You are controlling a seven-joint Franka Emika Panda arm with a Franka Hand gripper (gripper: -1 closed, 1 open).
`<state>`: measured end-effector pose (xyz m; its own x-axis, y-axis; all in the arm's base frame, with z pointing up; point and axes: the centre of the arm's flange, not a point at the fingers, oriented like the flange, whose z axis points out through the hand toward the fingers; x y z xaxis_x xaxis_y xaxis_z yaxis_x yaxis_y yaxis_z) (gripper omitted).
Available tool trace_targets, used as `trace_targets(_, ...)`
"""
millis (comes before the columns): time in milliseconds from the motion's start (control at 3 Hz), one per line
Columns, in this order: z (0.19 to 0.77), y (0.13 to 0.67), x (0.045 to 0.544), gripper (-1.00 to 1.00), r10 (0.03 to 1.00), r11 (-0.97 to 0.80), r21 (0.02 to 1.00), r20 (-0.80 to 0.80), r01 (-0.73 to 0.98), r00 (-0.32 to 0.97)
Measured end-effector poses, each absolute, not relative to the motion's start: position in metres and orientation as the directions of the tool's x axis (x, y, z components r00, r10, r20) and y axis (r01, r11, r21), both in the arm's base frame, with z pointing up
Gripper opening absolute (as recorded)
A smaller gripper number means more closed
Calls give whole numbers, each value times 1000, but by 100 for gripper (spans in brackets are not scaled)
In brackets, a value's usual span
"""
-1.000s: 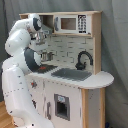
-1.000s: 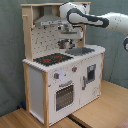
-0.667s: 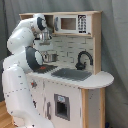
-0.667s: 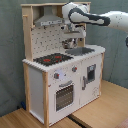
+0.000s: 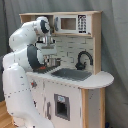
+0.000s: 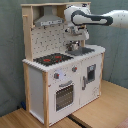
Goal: Play with the kitchen
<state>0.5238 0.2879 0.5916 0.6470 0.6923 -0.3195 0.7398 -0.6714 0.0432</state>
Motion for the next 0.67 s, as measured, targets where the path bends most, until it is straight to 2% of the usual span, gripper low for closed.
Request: trace_targets(667, 573, 271, 510, -100, 642, -713, 59, -347, 699, 684)
